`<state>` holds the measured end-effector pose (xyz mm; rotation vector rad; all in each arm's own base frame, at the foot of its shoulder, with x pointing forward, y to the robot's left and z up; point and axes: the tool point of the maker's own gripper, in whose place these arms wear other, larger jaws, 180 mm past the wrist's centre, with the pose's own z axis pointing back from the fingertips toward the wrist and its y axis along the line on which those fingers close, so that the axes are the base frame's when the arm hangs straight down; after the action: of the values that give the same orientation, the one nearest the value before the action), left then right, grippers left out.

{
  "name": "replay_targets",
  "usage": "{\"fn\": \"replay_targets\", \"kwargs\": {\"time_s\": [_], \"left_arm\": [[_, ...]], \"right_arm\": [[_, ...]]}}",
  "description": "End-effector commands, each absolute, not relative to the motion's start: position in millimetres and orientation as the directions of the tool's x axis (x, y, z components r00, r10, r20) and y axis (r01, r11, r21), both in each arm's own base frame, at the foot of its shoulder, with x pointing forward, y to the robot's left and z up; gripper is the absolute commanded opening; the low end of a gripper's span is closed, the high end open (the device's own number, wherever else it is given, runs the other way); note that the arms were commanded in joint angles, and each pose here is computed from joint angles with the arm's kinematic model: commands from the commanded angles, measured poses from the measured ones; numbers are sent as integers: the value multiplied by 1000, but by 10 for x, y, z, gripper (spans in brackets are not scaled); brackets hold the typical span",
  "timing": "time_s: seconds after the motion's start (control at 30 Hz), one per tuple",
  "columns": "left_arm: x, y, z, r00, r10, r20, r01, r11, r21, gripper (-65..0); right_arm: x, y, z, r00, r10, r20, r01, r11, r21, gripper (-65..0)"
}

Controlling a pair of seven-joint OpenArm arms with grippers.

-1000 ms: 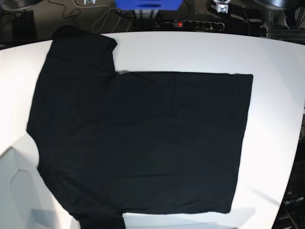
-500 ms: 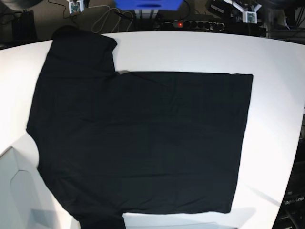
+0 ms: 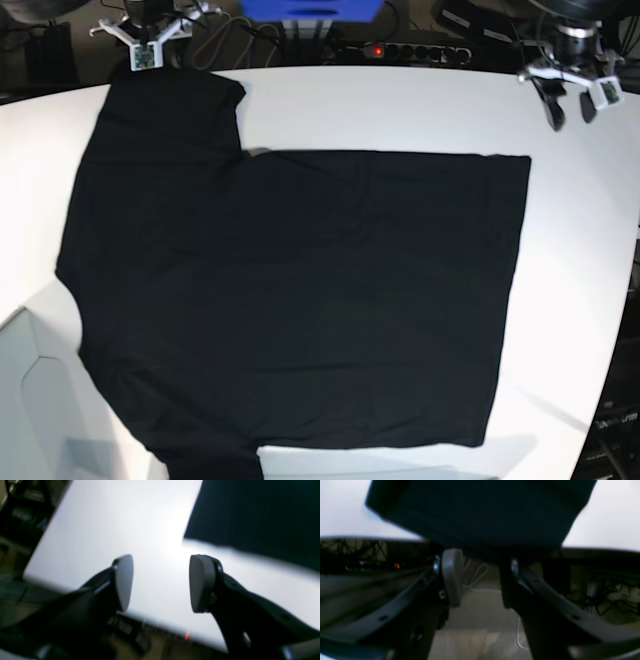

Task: Fold the T-shirt properly
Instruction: 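Grasp the shoulder corners of the black T-shirt with both grippers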

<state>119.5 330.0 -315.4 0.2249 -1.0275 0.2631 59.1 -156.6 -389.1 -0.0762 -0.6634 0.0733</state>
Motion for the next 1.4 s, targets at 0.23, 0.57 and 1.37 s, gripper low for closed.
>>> {"fn": "replay_targets", "kwargs": {"time_s": [0.23,0.57,1.37], "left_arm": [[1697,3589,-3175,348,154,925,-407,914,1,-255],[2131,3263,-3756,401,239,884,-347,933,-95,-255],[2005,2808,-4216,520,263,813,-233,959,-162,-417]], "right_arm": [[893,-1569,-3790,728,96,679,-39,994,-99,-382],[967,-1570,-3773,715,98,692,-38,994,-101,-382],[1068,-1730,-3730,697,108,709,-12,990,-139,-382]]}}
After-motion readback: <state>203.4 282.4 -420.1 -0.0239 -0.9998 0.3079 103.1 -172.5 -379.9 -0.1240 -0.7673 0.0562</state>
